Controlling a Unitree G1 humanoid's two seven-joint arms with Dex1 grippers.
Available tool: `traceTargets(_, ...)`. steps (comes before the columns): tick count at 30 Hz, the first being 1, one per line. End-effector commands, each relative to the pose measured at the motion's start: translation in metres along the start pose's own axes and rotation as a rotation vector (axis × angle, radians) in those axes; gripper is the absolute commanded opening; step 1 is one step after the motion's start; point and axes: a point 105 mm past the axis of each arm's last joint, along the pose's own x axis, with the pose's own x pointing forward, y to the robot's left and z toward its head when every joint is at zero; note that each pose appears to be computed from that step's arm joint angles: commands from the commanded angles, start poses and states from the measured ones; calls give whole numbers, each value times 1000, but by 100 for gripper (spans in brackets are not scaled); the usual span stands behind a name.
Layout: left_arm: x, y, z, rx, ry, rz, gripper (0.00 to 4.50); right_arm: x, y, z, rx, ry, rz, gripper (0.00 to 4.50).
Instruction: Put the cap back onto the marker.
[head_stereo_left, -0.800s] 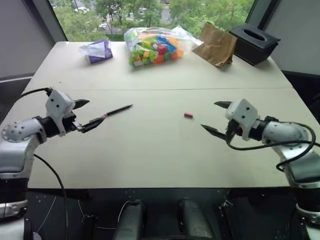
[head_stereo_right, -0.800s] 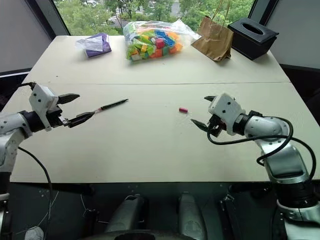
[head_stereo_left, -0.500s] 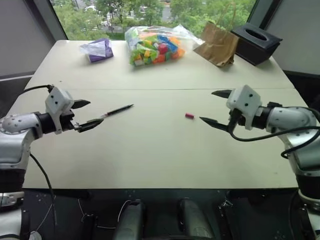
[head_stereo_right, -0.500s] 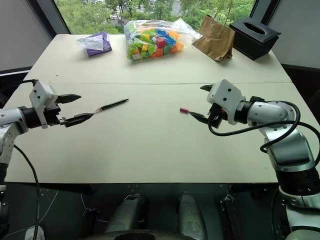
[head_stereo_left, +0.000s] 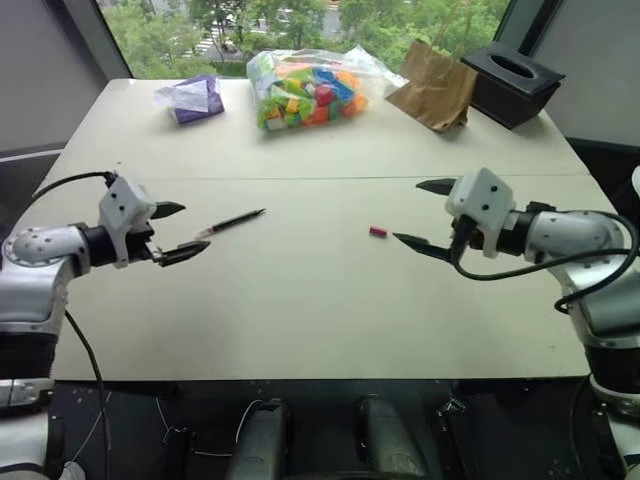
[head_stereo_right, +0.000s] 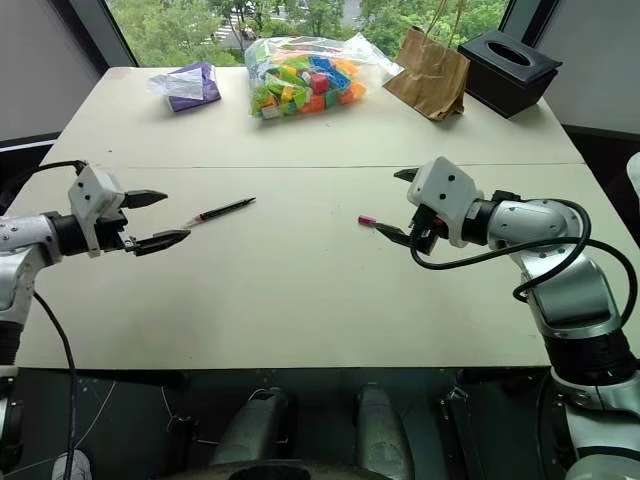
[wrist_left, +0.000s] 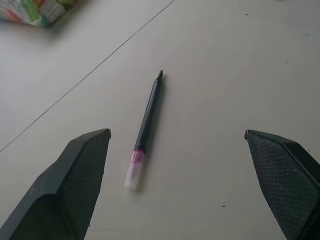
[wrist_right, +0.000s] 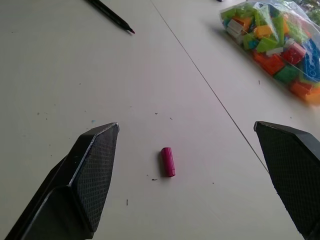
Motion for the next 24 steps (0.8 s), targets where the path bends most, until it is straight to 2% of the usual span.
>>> traceTargets(1,-1,5,11,42,-29,13,450,-3,-4,9,-20,-29,-23,447)
traceTargets(10,10,14,3,36,-23,21,450,0,-5,11,-22,-46,-56,447)
traceTargets(16,46,31,4,-20,-84,80,450,3,-4,14,-25,-67,-89,447)
traceTargets(24,83,30,-3,-59,-42,17,450,-3,-3,14,-15,-67,-160,447)
